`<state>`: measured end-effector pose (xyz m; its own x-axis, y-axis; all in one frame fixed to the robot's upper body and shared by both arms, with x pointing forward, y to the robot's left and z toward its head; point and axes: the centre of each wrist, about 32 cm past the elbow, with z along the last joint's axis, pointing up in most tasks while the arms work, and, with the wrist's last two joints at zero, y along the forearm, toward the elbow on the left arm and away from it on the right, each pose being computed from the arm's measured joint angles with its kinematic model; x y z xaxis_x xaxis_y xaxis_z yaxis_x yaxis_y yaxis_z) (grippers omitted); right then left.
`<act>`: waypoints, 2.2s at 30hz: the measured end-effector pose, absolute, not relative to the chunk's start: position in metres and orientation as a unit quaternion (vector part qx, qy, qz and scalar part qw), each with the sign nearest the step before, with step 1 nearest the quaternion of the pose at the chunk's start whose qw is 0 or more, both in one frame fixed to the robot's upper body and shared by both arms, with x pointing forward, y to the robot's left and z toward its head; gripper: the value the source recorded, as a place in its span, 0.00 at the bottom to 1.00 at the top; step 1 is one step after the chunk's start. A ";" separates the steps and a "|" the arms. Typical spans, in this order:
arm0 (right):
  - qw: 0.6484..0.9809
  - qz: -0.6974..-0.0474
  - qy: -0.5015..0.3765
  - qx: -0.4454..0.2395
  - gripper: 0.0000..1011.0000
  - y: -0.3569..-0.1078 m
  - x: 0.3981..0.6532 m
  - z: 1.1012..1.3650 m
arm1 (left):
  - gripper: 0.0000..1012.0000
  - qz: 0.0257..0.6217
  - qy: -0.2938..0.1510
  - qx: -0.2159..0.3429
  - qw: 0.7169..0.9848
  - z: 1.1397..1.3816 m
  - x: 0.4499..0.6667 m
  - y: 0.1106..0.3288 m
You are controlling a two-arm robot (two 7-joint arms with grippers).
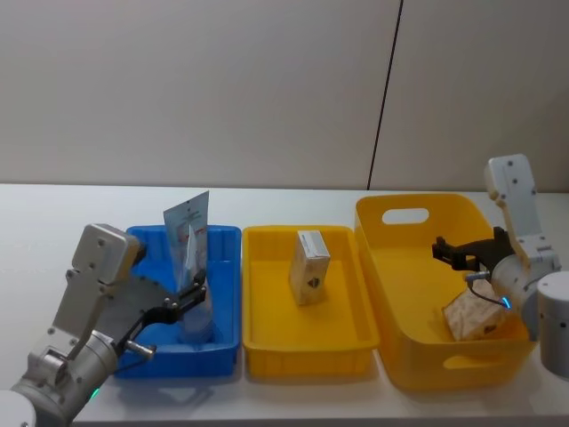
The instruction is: Bimanual collaborative sorting of washing and personal care products
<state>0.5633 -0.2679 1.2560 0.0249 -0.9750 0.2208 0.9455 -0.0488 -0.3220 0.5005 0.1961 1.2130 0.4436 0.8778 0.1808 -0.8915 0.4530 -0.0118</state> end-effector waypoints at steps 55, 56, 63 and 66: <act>0.689 -0.697 0.038 -0.196 0.99 -0.268 0.563 1.256 | 0.99 0.517 -0.011 0.042 0.855 1.189 0.545 0.183; 0.689 -0.697 0.038 -0.196 0.99 -0.268 0.563 1.256 | 0.99 0.517 -0.010 0.042 0.855 1.189 0.545 0.183; 0.689 -0.697 0.038 -0.196 0.99 -0.268 0.563 1.256 | 0.99 0.516 -0.005 0.042 0.856 1.186 0.548 0.181; 0.689 -0.697 0.038 -0.196 0.99 -0.268 0.563 1.256 | 0.99 0.516 -0.006 0.043 0.855 1.186 0.550 0.180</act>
<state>0.5632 -0.2679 1.2560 0.0247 -0.9750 0.2207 0.9455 -0.0489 -0.3220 0.5500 0.1803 1.1857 0.4673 0.8824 0.0545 -0.8835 0.4638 0.0663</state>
